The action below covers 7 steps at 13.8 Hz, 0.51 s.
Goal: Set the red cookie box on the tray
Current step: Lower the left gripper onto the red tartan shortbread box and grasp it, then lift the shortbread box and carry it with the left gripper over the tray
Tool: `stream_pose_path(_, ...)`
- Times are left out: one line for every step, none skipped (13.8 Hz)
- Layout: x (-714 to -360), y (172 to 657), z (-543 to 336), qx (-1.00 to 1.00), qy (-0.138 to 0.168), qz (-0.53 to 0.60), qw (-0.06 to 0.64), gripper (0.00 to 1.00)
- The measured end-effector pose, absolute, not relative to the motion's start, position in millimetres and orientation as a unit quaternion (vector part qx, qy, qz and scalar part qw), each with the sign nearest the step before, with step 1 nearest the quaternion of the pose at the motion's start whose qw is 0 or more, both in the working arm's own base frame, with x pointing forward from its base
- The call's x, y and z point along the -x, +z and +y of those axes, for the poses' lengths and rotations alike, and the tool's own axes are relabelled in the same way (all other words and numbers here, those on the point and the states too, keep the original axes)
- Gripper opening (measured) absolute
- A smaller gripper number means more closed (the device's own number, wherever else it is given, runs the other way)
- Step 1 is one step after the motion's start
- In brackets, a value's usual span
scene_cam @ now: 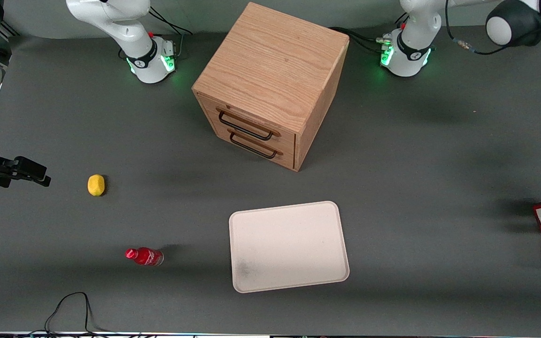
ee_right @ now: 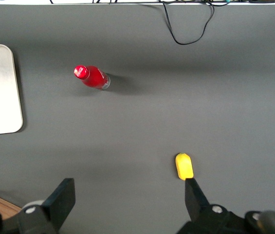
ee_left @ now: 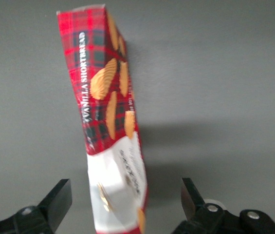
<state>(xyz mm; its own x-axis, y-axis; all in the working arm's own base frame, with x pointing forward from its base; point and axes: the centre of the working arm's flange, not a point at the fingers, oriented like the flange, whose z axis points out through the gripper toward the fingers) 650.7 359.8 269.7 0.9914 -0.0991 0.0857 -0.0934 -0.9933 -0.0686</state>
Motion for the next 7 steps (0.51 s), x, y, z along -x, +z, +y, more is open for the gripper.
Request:
stream_pose_path(-650, 261, 364, 0.997, -0.046, 0.051, 0.036, 1.00)
stream_pose_path(-650, 255, 365, 0.997, -0.046, 0.051, 0.038, 1.00)
stream_pose_path(-651, 250, 365, 0.997, -0.046, 0.050, 0.039, 1.00)
stream_pose_path(-652, 244, 365, 0.997, -0.048, 0.049, 0.039, 0.97)
stream_pose_path(-653, 238, 364, 0.997, -0.052, 0.049, 0.041, 0.96)
stream_pose_path(-656, 232, 362, 0.996, -0.054, 0.051, 0.044, 0.86)
stream_pose_path(-659, 228, 358, 0.996, -0.057, 0.054, 0.049, 0.75)
